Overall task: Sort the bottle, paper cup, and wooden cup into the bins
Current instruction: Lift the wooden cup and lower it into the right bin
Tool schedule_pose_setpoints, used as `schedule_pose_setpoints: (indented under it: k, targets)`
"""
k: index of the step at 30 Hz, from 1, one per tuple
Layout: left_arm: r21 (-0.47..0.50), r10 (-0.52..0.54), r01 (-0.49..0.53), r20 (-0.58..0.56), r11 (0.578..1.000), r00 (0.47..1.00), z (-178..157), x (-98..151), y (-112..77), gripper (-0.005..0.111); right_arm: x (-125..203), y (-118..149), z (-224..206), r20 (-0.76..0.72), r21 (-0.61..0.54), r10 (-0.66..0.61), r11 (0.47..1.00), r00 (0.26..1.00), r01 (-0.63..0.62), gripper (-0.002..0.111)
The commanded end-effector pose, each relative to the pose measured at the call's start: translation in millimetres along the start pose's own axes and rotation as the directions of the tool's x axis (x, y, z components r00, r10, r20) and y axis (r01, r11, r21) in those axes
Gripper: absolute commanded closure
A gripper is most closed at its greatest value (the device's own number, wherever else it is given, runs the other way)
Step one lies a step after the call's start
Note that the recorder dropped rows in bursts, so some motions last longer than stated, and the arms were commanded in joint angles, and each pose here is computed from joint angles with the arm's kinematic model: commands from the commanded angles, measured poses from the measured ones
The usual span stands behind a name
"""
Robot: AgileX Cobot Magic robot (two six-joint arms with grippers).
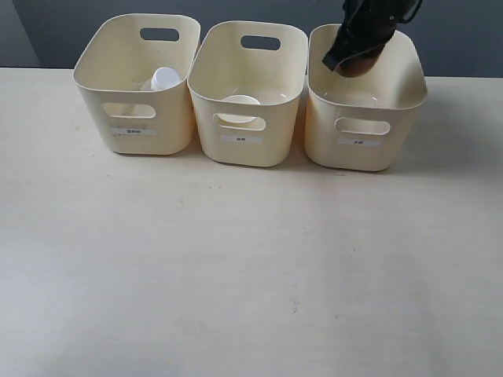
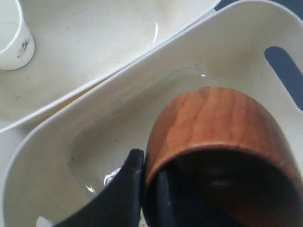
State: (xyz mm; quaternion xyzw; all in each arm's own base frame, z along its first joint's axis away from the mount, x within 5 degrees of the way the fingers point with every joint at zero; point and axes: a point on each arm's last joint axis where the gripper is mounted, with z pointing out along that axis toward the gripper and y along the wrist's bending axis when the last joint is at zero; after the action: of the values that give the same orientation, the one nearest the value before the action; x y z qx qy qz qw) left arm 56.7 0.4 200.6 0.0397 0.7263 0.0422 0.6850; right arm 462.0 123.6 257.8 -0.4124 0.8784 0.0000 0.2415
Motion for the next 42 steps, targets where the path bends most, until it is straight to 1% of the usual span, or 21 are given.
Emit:
schedule_pose_setpoints:
  k: [1, 4, 13, 34, 42]
  targets:
    - [-0.002, -0.001, 0.001, 0.01, 1.0, 1.0, -0.3, -0.3, 0.1, 0.107, 0.0, -9.0, 11.5, -0.006, -0.014, -0.012, 1.0, 1.0, 0.011, 0.109]
    - [-0.002, -0.001, 0.001, 0.01, 1.0, 1.0, -0.3, -0.3, 0.1, 0.107, -1.3, -9.2, 22.7, -0.007, -0.038, -0.014, 0.999, 1.0, 0.014, 0.109]
    - [-0.002, -0.001, 0.001, 0.01, 1.0, 1.0, -0.3, -0.3, 0.1, 0.107, 2.0, -8.8, 54.7, -0.085, -0.118, -0.019, 0.993, 0.996, 0.009, 0.109]
    - [-0.002, -0.001, 0.001, 0.01, 1.0, 1.0, -0.3, -0.3, 0.1, 0.107, 14.6, -2.8, 89.7, -0.145, -0.177, -0.026, 0.984, 0.989, -0.001, 0.109]
    - [-0.002, -0.001, 0.001, 0.01, 1.0, 1.0, -0.3, -0.3, 0.1, 0.107, 14.8, -2.4, 90.1, -0.146, -0.18, -0.024, 0.984, 0.989, -0.002, 0.109]
